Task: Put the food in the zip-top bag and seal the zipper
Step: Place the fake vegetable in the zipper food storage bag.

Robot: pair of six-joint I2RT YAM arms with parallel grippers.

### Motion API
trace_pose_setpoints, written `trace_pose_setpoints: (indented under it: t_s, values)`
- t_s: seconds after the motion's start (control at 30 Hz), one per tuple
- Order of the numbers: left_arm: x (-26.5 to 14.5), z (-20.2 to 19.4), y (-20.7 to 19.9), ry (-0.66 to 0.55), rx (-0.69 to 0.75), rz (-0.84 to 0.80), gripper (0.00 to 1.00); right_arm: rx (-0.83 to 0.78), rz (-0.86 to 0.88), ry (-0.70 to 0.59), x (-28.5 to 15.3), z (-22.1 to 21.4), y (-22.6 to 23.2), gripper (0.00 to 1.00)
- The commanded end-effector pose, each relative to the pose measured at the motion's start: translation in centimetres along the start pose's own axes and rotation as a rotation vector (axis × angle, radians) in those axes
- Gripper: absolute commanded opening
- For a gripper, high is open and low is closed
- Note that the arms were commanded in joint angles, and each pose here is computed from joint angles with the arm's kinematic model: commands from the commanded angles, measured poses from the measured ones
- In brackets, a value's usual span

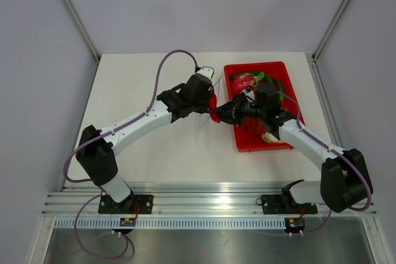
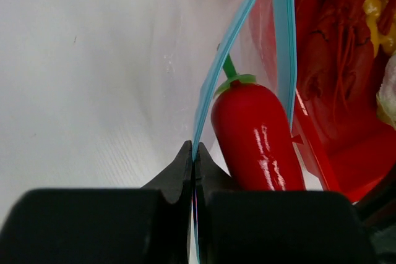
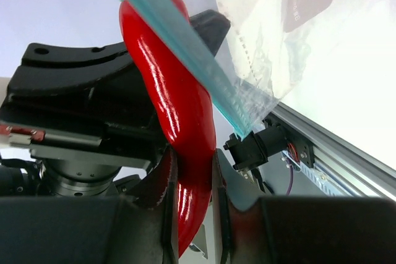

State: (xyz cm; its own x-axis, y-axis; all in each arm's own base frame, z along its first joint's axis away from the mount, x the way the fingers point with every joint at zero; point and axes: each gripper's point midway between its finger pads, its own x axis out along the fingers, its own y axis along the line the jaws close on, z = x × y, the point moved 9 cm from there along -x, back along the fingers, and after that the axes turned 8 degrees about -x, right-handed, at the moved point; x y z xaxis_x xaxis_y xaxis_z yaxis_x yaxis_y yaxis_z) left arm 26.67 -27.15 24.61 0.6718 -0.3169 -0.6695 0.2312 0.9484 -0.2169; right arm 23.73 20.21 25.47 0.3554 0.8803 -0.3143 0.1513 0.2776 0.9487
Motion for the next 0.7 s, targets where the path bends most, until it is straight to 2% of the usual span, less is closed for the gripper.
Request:
trace_pose_setpoints:
  t_s: [0.0,0.27,0.43,0.67]
  values:
    - [-1.7,1.8,-0.7,-0.100,0.017,-0.121,0.00,-0.037,0.043,0.001,-0.3,-0.6,1.1,0.00]
    - [-2.5,2.0,-0.5,-0.121,0.059,-0.155,0.00,-0.015,0.027,-0.023,-0.3,-0.3,1.1,0.00]
    - [-3.0,1.4,-0.3,-0.102,0.078,-0.180,0.00,0.008,0.002,-0.088,-0.3,0.5,0.8,0.00]
    - [-3.7,0.1,-0.7,0.047,0.133,-0.271,0.00,-0.051,-0.074,-0.158,0.5,2.3,2.2,0.00]
